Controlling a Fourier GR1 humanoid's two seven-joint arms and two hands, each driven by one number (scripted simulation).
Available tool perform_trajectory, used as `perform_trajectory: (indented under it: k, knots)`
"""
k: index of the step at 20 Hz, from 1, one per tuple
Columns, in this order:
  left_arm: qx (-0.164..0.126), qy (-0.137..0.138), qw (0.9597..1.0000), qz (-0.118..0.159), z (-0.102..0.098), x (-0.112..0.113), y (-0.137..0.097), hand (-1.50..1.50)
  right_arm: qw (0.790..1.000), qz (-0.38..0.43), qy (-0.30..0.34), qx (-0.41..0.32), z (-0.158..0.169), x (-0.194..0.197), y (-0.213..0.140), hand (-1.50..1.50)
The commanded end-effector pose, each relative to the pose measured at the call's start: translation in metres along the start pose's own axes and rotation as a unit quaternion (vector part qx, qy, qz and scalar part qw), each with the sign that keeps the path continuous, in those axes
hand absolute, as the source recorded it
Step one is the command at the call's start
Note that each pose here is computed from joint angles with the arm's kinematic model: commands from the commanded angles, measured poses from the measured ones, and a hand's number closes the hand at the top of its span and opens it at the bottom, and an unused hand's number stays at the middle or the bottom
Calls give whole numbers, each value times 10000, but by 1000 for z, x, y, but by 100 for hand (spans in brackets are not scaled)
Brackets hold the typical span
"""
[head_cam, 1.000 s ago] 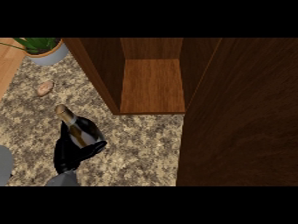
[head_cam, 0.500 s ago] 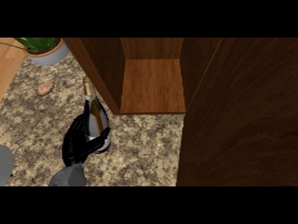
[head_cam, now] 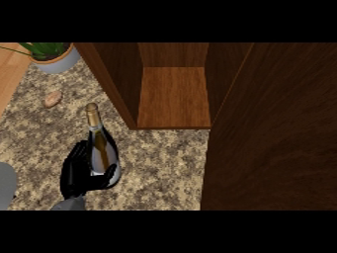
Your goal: Pick up the wine, place it into the cabinet and close the cabinet
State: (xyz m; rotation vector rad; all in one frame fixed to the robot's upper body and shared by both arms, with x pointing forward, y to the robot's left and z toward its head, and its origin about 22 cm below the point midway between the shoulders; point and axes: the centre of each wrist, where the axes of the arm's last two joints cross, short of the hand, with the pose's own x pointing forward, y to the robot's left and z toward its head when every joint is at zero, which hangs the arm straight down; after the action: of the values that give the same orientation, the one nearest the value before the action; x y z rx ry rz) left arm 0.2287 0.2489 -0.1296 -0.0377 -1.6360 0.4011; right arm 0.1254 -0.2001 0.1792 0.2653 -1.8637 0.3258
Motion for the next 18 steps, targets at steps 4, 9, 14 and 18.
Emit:
perform_trajectory:
  k: [4,9,14,18]
  knots:
    - [-657,-452,9963,312,18,21,39,150,9986,-168,-474,188,25,41,-6,-150]
    - [-1043,-620,9910,571,15,33,-8,150,9989,-251,-375,104,34,44,4,-150]
    - [-1261,-526,9886,629,10,74,-33,150,9989,-262,-383,57,26,37,2,-150]
    - [-1455,-650,9863,434,17,90,-79,150,9990,-212,-376,142,20,30,-4,-150]
